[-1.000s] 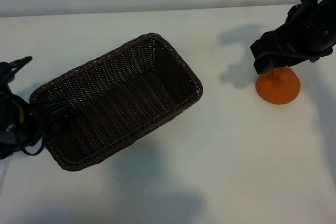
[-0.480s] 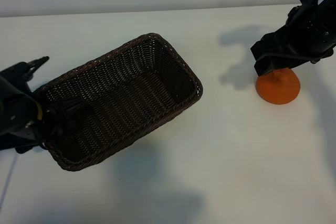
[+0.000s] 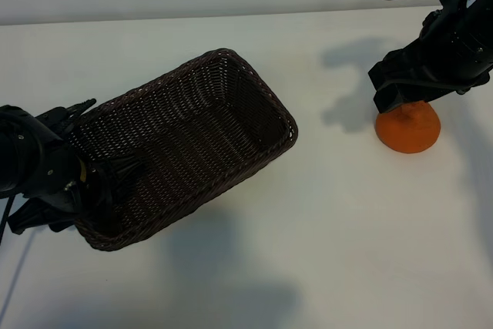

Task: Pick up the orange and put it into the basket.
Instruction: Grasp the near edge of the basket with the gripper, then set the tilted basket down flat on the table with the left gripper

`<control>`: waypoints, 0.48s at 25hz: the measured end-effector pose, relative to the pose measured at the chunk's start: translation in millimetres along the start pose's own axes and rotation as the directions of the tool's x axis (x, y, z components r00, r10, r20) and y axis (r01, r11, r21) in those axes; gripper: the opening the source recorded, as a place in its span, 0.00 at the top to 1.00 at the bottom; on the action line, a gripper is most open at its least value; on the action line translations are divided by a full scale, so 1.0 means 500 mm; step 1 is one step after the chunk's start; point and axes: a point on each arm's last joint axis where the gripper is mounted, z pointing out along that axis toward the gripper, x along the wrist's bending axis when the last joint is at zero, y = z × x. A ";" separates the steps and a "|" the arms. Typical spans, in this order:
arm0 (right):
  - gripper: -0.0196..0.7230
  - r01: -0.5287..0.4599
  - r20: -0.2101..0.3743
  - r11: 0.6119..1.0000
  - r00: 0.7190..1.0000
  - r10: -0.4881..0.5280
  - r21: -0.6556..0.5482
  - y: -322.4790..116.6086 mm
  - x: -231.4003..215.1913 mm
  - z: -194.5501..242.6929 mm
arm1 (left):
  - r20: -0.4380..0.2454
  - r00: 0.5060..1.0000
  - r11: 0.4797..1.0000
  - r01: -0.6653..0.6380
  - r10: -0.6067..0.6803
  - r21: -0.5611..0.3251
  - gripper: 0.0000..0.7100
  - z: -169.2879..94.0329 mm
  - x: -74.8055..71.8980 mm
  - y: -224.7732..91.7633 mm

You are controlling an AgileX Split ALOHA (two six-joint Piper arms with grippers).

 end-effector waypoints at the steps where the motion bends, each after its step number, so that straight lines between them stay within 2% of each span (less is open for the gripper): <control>1: 0.20 0.000 0.000 1.000 1.000 0.000 0.000 0.000 0.000 0.000 | 0.000 1.000 1.000 0.004 -0.004 0.000 0.36 0.000 0.000 0.000; 2: 0.20 0.000 0.000 1.000 1.000 0.000 0.000 0.000 0.000 0.000 | 0.002 1.000 1.000 0.009 -0.009 0.000 0.44 0.000 0.000 0.000; 3: 0.20 0.000 0.000 1.000 1.000 0.000 0.000 0.000 0.000 0.000 | 0.003 1.000 1.000 0.009 -0.009 -0.002 0.47 0.000 0.000 0.001; 12: 0.20 0.000 0.000 1.000 1.000 0.000 0.000 0.000 0.000 0.000 | 0.019 1.000 1.000 -0.014 0.015 -0.020 0.47 -0.001 -0.003 0.004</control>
